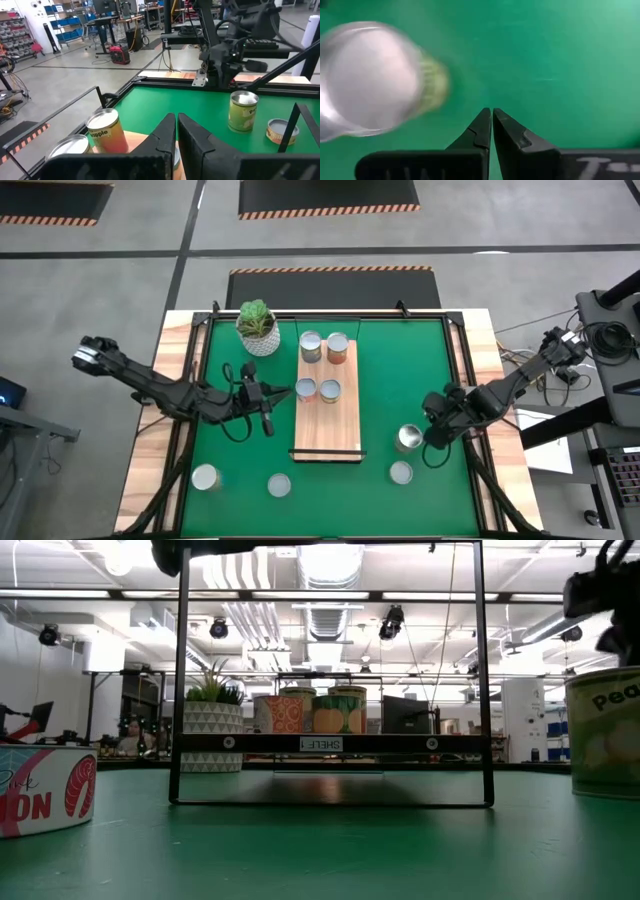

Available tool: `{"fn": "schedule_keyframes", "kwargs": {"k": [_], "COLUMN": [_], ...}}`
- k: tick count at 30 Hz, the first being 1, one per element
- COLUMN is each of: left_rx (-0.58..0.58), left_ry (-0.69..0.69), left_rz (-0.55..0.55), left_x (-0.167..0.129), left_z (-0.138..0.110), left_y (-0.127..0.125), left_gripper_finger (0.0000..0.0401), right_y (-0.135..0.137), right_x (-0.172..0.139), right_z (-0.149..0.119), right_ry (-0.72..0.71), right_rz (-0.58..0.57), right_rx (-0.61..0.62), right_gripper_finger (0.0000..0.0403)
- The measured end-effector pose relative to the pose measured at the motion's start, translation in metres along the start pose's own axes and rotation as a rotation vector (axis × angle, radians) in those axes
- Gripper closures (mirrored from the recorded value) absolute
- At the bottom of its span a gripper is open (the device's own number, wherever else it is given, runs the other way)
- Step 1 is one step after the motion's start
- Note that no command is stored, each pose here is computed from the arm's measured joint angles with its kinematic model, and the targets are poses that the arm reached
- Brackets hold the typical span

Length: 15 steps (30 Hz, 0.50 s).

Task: Pick and place cans onto a shelf
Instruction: Put the canned pears on the shelf

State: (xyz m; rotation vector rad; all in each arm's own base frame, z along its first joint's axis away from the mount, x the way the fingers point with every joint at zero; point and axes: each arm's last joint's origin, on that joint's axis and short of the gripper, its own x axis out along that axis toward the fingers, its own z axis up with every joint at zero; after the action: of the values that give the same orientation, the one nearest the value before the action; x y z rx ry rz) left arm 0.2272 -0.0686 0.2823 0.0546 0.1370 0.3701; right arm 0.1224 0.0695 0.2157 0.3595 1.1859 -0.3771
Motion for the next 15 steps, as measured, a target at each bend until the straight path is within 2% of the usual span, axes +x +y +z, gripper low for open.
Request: {"fn": "schedule_keyframes", "kwargs": {"k": [4,12,15], "left_rx": [0.010,0.015,0.011], "left_ry": [0.010,0.016,0.012], "left_rz": [0.001,0.001,0.001], "left_x": [0.002,0.004,0.004], "left_z": [-0.003,-0.005,-0.004], "left_y": [-0.002,-0.003,-0.003], "left_gripper_finger": [0.0401,0.0401,0.0401], "right_y": [0.007,0.027,0.029], "right_x": [0.009,0.007,0.008], "right_z": [0.000,0.008,0.008], "right_ry": [-0.029,-0.044,-0.037], "right_rz": [0.126,0.362,0.380], "right_rx": [0.016,-0.010,-0.010], "right_gripper_finger": [0.0394,0.0394,0.0394]}}
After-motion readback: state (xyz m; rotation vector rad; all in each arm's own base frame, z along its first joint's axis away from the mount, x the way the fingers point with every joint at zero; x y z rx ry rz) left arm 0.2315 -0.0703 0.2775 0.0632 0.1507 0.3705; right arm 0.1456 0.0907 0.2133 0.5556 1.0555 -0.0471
